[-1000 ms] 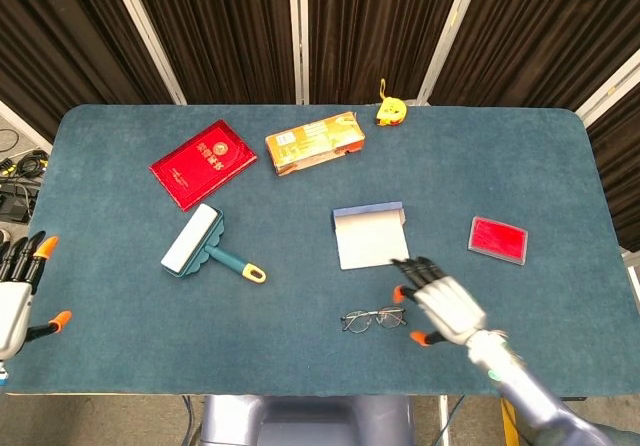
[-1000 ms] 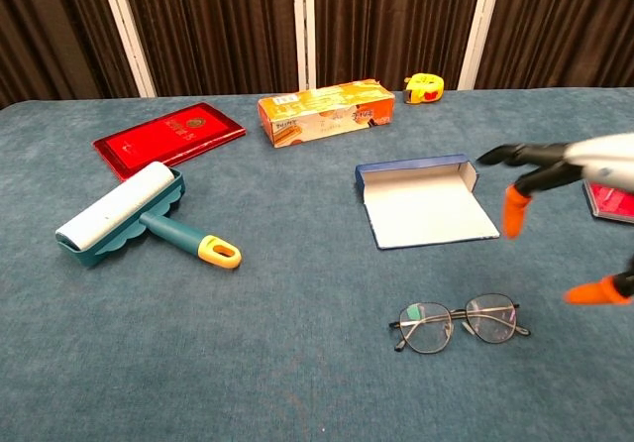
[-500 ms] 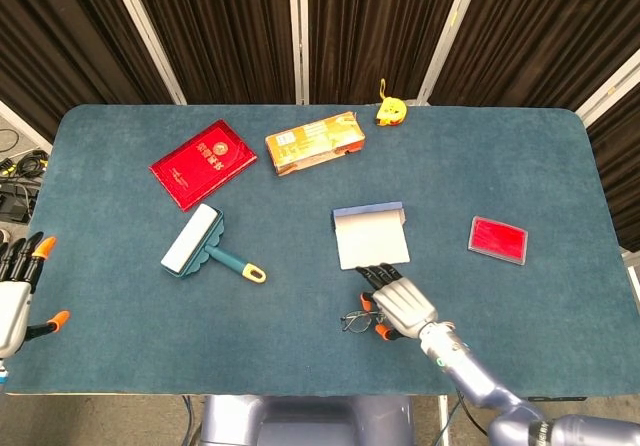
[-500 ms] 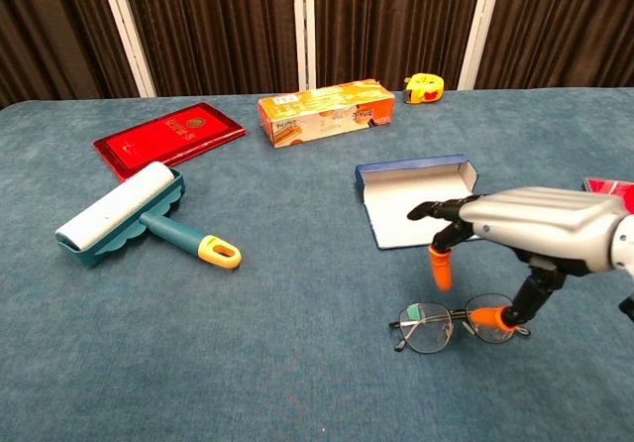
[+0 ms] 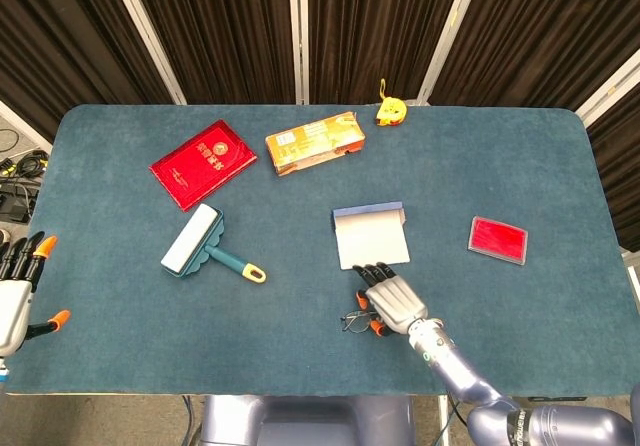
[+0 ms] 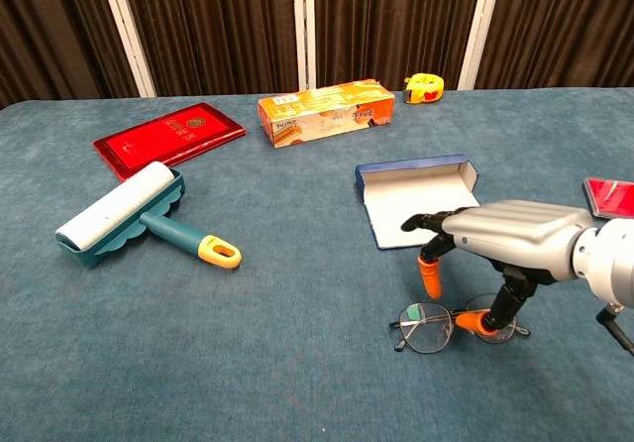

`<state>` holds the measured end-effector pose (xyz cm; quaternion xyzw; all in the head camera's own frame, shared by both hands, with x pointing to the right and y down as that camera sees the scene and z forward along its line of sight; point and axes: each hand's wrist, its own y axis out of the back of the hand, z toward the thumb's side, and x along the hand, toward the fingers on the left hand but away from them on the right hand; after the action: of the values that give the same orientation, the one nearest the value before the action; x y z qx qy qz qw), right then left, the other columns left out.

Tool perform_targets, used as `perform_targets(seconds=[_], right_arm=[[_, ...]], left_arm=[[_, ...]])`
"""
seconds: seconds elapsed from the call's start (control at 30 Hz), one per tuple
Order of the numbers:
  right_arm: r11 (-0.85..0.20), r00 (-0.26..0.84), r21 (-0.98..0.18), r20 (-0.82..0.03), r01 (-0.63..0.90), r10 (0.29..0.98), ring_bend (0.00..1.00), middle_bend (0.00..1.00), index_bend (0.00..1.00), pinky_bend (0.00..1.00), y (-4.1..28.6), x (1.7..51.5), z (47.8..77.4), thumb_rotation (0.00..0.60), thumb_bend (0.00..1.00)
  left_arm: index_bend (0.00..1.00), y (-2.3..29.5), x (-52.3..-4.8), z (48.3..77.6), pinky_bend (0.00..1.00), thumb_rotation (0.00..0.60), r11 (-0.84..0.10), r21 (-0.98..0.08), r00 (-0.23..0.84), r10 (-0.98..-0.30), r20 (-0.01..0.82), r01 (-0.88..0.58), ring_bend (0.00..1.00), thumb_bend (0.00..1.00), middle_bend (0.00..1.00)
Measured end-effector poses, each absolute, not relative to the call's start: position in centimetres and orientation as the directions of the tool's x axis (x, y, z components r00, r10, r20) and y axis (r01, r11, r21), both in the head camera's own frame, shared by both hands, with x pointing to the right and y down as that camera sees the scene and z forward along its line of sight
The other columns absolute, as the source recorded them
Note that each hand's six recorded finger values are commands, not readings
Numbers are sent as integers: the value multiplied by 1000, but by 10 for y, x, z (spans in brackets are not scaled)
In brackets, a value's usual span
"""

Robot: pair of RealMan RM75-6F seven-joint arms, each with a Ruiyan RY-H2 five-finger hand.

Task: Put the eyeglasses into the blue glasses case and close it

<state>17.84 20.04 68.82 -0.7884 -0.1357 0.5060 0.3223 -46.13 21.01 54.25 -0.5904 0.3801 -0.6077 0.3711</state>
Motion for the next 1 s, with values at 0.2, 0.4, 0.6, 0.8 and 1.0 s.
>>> perform_targets(seconds=[0.2, 0.4, 0.6, 0.8, 1.0], right_arm=[[-762, 437, -637, -722, -117, 537, 0, 0, 468, 0, 200, 183, 691, 600, 259], [-774, 428, -618, -741, -135, 517, 0, 0, 473, 0, 204, 187, 696, 600, 260], [-777, 425, -613, -747, -144, 510, 0, 0, 506, 0, 207, 187, 699, 600, 270], [-780, 420, -608, -752, -147, 507, 0, 0, 530, 0, 209, 188, 703, 600, 291], [-780, 418, -608, -752, -146, 509, 0, 0, 571, 0, 208, 189, 705, 600, 343]], left_arm=[[0, 211, -461, 543, 0, 600, -437, -900, -26, -899, 436, 6, 0, 0, 0], [0, 211, -460, 544, 0, 600, -438, -899, -27, -899, 438, 9, 0, 0, 0], [0, 211, -461, 545, 0, 600, -441, -898, -30, -897, 440, 11, 0, 0, 0], [0, 211, -461, 546, 0, 600, -442, -897, -30, -897, 442, 12, 0, 0, 0], [0, 211, -461, 546, 0, 600, -444, -896, -30, -896, 443, 14, 0, 0, 0]])
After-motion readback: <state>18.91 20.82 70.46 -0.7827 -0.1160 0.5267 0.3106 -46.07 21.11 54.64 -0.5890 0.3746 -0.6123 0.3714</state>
